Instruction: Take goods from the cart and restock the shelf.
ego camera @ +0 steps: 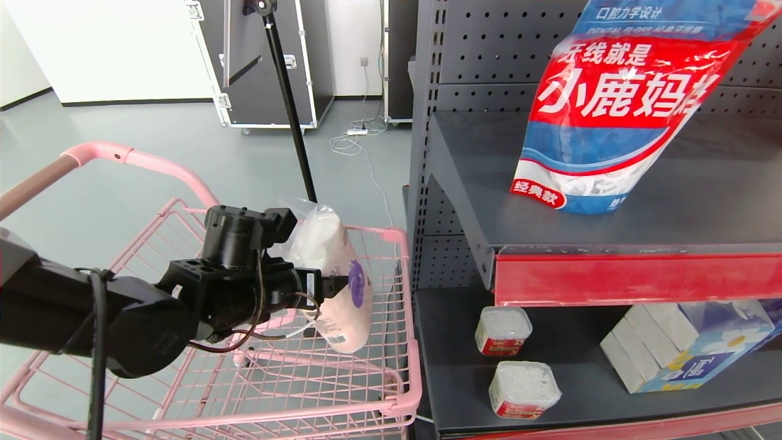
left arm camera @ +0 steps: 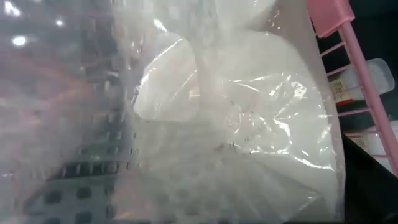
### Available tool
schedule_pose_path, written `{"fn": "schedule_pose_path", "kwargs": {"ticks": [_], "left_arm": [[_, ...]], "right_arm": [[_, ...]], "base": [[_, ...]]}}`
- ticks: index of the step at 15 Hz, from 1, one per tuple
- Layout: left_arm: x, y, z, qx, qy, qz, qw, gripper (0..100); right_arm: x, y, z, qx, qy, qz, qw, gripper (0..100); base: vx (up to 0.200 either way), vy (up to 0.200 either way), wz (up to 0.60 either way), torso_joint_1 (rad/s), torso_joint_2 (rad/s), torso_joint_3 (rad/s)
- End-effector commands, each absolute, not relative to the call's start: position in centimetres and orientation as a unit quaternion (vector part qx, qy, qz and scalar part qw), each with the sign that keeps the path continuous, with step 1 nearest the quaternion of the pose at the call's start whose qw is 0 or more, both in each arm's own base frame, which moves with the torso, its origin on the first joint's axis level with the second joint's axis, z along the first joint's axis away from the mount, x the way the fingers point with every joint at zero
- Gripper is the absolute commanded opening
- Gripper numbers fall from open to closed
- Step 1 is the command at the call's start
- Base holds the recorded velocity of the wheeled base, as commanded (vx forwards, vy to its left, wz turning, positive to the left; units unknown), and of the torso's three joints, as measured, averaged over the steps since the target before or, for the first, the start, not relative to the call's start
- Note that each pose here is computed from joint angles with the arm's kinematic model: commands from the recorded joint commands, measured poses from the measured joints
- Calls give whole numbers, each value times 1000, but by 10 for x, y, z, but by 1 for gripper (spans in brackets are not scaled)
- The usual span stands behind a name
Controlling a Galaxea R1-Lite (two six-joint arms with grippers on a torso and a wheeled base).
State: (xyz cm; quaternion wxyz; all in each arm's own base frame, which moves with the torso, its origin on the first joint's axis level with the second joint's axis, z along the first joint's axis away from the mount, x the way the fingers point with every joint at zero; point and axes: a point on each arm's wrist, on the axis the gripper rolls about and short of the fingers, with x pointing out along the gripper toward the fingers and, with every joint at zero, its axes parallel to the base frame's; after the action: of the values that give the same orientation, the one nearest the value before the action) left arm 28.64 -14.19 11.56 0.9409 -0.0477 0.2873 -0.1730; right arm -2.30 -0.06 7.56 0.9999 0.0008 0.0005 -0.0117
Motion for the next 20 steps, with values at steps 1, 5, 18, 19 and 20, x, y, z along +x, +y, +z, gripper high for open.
{"fn": "schedule_pose_path", "kwargs": {"ticks": [1, 5, 18, 19, 20], "left_arm": [[295, -146, 108, -45, 295, -172, 939, 100], [298, -148, 100, -40, 304, -164, 937, 100], [289, -143, 120, -60, 280, -164, 944, 0], [279, -136, 129, -65, 272, -175, 944, 0], [273, -132, 134, -67, 266, -178, 945, 0]], "right_arm": [[-23, -1, 76, 1, 1, -12, 1000, 100], [-23, -1, 76, 1, 1, -12, 1000, 100], [-23, -1, 76, -1, 1, -11, 1000, 100], [-23, -1, 76, -1, 1, -11, 1000, 100], [-23, -1, 76, -1, 1, -11, 1000, 100]], "base": [[0, 0, 0, 0, 0, 0], [0, 0, 0, 0, 0, 0], [0, 0, 0, 0, 0, 0], [0, 0, 0, 0, 0, 0], [0, 0, 0, 0, 0, 0]]}}
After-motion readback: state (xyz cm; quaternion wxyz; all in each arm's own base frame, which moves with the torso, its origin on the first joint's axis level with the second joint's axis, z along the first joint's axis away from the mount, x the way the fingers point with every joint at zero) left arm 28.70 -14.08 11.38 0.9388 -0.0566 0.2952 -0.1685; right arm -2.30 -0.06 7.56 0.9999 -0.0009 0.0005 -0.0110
